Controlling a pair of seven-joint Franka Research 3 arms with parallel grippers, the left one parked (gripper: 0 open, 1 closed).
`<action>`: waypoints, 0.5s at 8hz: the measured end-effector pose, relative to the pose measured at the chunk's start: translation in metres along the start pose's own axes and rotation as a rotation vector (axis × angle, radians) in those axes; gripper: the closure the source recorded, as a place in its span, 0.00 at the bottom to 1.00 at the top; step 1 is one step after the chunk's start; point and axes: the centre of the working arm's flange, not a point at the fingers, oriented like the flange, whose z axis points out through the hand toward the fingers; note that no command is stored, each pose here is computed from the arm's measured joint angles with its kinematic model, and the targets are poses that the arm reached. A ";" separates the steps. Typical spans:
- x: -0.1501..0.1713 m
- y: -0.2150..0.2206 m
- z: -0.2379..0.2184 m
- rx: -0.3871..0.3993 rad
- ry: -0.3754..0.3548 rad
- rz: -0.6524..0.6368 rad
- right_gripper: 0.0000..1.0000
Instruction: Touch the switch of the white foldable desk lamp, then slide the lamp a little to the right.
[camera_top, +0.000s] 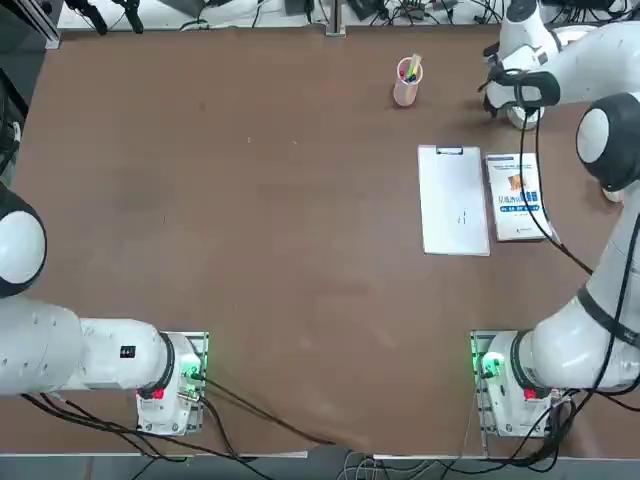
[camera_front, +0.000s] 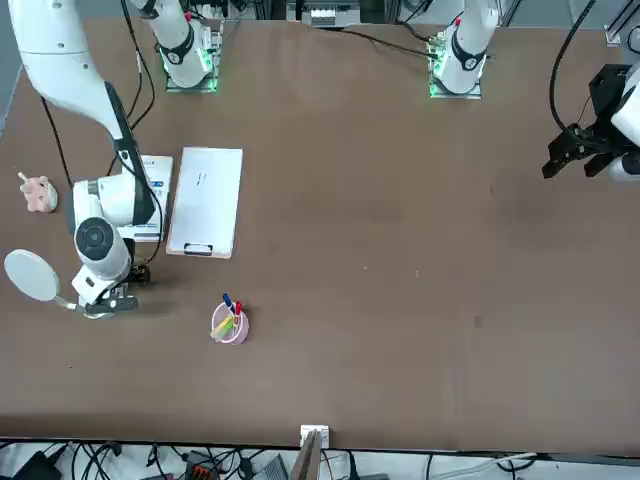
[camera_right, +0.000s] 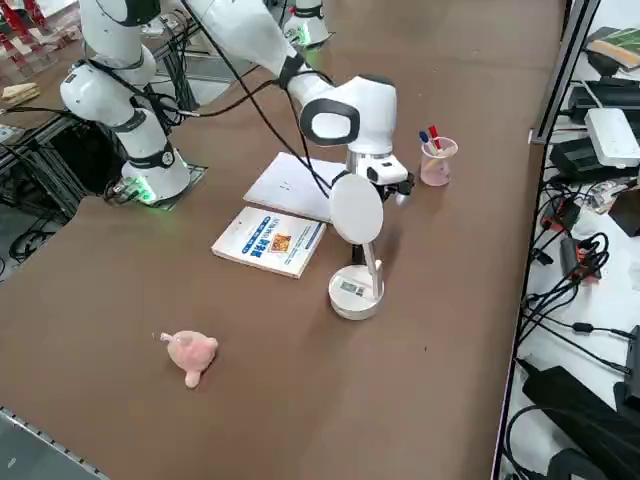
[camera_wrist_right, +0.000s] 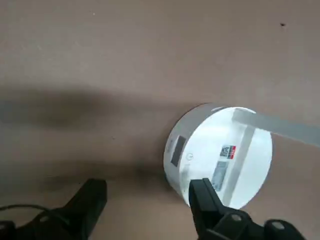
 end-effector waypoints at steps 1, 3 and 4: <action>0.001 0.002 0.002 -0.005 0.015 -0.007 0.00; 0.000 0.007 0.010 -0.007 0.026 -0.006 0.00; -0.001 0.009 0.013 -0.006 0.026 -0.004 0.00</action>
